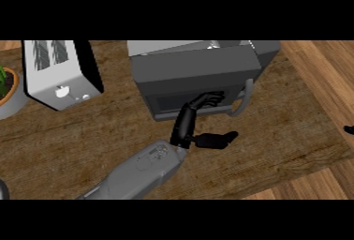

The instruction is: Pick up the milk, place it into the microwave and close the microwave

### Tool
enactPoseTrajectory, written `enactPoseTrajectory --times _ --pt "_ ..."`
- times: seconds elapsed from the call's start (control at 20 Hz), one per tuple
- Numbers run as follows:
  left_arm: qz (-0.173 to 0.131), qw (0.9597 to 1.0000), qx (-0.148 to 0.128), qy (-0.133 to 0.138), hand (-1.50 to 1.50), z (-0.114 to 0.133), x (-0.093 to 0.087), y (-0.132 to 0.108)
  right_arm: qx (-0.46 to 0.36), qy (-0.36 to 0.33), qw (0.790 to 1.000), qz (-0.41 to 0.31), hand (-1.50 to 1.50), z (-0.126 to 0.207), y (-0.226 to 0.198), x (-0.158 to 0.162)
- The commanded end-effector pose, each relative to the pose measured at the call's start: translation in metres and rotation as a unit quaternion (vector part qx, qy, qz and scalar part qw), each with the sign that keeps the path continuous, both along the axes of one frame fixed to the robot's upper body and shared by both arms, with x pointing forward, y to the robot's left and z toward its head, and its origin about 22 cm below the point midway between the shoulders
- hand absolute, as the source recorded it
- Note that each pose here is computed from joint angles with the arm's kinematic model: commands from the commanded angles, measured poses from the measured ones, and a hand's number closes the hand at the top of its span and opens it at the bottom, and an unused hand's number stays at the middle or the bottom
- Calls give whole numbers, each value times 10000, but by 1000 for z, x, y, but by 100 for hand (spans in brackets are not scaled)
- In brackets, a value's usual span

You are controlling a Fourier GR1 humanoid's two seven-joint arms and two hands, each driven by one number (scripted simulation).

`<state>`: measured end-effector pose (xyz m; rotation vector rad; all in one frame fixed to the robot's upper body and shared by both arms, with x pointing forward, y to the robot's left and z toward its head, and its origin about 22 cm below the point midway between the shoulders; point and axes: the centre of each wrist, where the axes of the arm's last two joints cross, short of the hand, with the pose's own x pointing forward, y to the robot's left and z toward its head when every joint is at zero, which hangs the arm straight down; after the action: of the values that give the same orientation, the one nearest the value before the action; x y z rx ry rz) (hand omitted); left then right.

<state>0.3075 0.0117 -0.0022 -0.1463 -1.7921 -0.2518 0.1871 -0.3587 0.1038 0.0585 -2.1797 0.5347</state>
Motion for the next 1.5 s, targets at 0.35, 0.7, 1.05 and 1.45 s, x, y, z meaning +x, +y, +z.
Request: enactPoseTrajectory --times 0.35,0.7,1.05,1.45 --pt "774 9952 -596 13 -150 36 30 -4 -1141 -852 9884 -527 150 52 -14 15" --pt "890 9943 -592 -23 -150 33 31 -4 -1227 -936 9859 -641 150 59 -17 23" --pt "867 9943 -624 -6 -150 28 31 -3 -1196 -1053 9853 -617 150 67 -16 32" --pt "805 9943 -682 -123 -150 31 32 -6 453 -227 9986 136 -150 18 1 48"
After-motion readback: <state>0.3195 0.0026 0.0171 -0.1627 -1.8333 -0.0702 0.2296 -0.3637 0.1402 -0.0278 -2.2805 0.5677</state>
